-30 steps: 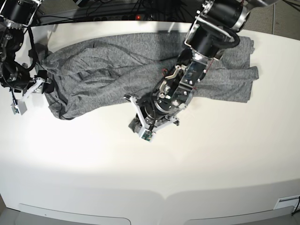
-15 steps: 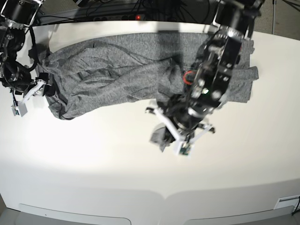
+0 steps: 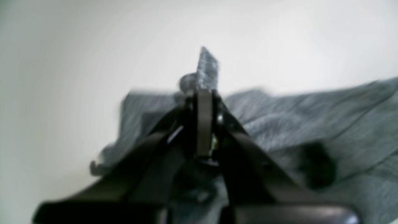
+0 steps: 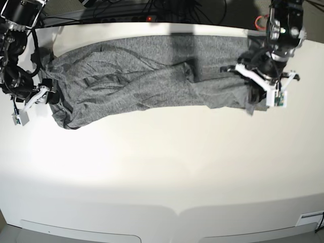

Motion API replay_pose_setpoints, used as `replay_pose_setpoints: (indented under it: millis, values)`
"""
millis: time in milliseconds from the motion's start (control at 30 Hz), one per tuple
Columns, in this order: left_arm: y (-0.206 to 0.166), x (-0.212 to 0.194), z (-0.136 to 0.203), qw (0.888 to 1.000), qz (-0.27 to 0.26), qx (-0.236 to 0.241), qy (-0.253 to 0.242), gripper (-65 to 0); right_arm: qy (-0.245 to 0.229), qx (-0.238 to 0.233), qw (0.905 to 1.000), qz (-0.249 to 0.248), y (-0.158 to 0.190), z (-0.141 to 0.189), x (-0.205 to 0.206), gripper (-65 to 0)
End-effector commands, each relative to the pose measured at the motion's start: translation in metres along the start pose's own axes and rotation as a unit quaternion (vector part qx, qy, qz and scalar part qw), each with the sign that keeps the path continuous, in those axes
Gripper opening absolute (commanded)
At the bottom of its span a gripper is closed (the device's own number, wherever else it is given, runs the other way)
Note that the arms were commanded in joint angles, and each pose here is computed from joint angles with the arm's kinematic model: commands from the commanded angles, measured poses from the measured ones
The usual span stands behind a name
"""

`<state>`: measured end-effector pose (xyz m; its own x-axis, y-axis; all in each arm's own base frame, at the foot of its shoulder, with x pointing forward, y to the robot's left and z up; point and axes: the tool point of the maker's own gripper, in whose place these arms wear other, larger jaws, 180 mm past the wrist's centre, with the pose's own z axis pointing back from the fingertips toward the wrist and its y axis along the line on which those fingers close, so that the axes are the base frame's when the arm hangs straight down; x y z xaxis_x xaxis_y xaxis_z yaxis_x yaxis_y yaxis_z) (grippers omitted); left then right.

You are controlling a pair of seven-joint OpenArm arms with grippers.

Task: Fold the T-shirt properly
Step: 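Hold the shirt ends with both grippers and stretch the folded strip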

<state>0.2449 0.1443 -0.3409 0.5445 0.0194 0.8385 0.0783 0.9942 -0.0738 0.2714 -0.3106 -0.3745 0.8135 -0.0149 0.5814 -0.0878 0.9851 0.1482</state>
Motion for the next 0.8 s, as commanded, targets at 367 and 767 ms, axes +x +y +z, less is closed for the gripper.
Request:
replay_pose_setpoints:
  millis: [367,767]
  values:
    - [0.053,-0.009,0.027,0.997,0.005,0.073,-0.006,-65.0,-0.026,-0.001,0.9996,0.009,-0.003,0.008,0.018,-30.3]
    - [0.093,-0.012,0.037,0.982,-0.010,0.186,0.006,-29.4,-0.028,0.004,0.9996,0.007,-0.002,0.008,0.018,-30.3]
